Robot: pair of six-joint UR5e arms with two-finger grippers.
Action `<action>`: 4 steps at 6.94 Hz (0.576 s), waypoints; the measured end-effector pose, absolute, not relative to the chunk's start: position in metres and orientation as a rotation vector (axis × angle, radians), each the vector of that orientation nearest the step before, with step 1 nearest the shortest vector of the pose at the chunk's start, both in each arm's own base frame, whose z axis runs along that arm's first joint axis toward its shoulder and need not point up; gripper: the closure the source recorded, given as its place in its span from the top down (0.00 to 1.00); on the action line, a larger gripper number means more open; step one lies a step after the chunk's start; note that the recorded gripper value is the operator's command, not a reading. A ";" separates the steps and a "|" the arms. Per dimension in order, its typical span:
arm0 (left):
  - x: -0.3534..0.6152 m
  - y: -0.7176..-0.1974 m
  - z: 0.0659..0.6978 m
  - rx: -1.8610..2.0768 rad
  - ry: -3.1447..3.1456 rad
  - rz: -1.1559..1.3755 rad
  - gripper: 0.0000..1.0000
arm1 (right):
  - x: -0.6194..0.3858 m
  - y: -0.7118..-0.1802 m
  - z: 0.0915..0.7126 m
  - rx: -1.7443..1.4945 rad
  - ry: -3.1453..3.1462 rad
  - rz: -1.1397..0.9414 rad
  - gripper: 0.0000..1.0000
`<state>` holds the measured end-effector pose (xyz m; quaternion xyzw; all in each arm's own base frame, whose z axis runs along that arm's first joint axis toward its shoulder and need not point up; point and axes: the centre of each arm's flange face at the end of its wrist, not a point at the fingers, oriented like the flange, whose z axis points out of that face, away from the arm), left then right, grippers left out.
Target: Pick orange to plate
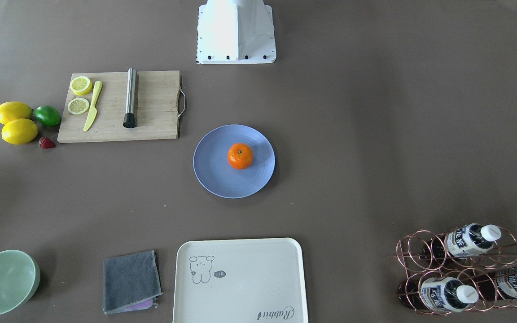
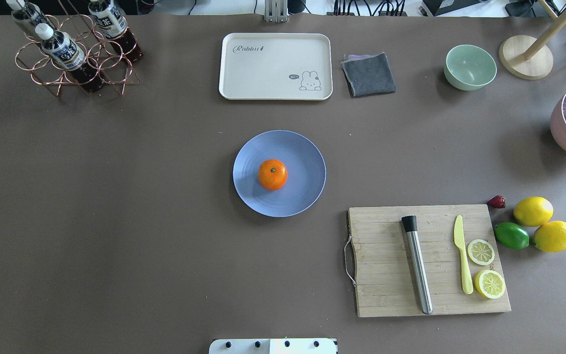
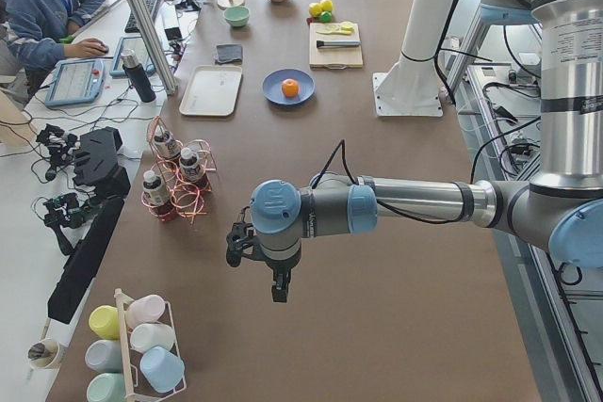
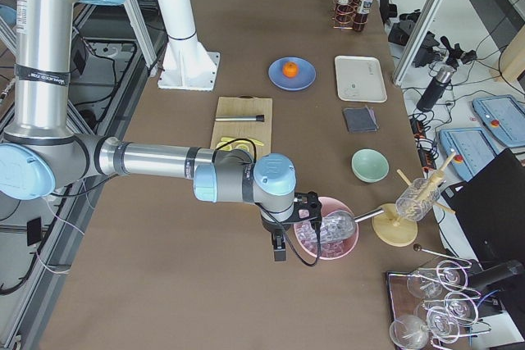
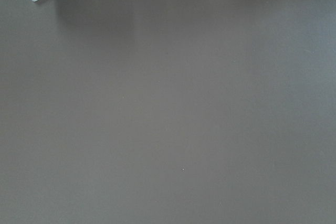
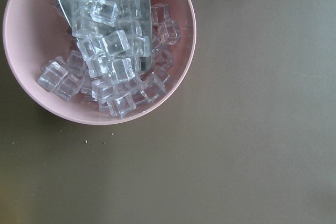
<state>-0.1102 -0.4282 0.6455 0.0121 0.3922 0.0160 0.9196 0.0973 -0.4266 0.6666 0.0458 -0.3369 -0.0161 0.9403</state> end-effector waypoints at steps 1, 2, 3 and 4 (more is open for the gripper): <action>-0.110 -0.428 0.646 0.025 0.807 0.033 0.98 | 0.097 -0.426 0.666 0.076 -0.696 0.022 1.00; -0.110 -0.428 0.646 0.024 0.807 0.032 0.98 | 0.096 -0.429 0.661 0.069 -0.710 0.049 1.00; -0.110 -0.427 0.648 0.021 0.807 0.031 0.98 | 0.093 -0.434 0.656 0.068 -0.725 0.053 1.00; -0.110 -0.424 0.651 0.016 0.808 0.030 0.98 | 0.085 -0.440 0.651 0.061 -0.722 0.036 1.00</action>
